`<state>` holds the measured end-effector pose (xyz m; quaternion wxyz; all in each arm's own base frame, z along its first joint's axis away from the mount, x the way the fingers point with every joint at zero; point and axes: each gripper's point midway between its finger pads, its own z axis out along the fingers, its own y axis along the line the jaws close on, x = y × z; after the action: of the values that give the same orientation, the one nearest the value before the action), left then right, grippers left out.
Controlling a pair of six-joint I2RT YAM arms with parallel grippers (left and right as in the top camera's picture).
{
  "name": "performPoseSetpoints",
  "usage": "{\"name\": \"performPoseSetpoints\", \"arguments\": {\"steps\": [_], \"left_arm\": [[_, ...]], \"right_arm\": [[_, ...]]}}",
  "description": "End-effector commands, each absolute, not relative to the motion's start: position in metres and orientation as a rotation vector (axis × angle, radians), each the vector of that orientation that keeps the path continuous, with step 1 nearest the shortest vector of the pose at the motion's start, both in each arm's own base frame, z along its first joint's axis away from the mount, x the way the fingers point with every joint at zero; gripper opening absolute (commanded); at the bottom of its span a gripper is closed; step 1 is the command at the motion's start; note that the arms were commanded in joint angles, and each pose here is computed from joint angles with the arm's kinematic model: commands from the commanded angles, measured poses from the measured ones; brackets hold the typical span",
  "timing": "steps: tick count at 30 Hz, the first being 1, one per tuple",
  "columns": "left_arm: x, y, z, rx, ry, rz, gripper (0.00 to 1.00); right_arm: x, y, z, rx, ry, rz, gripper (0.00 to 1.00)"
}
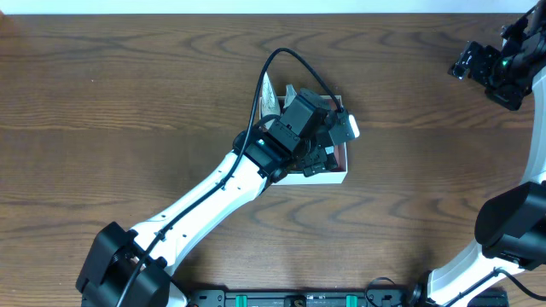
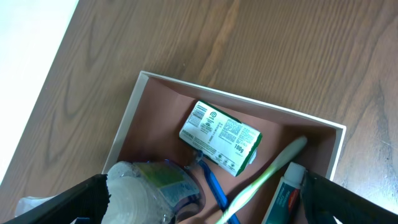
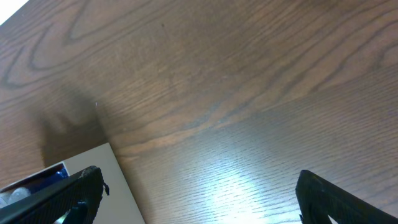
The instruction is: Pack container
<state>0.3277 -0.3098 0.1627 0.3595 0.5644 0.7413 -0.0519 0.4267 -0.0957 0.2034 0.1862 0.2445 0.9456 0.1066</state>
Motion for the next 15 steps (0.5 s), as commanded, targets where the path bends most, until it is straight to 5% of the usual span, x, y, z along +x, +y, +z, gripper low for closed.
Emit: {"name": "performPoseSetpoints", "arguments": {"steps": [1,10,15], "left_arm": [[0.334,-0.308,0.182,1.429,1.874,-0.092,0.98],[0.349,-0.234,0.279,0.85,1.927,0.151,0.98],[0.324,-0.172,0.319,0.51,1.975,0.196,0.98]], "right_arm": [[0.427,-0.098,0.21,0.704,2.643,0.301,0.99],[0.427,-0.098,0.21,0.704,2.643,0.301,0.99],[0.427,-0.098,0.21,0.704,2.643,0.301,0.99]]}}
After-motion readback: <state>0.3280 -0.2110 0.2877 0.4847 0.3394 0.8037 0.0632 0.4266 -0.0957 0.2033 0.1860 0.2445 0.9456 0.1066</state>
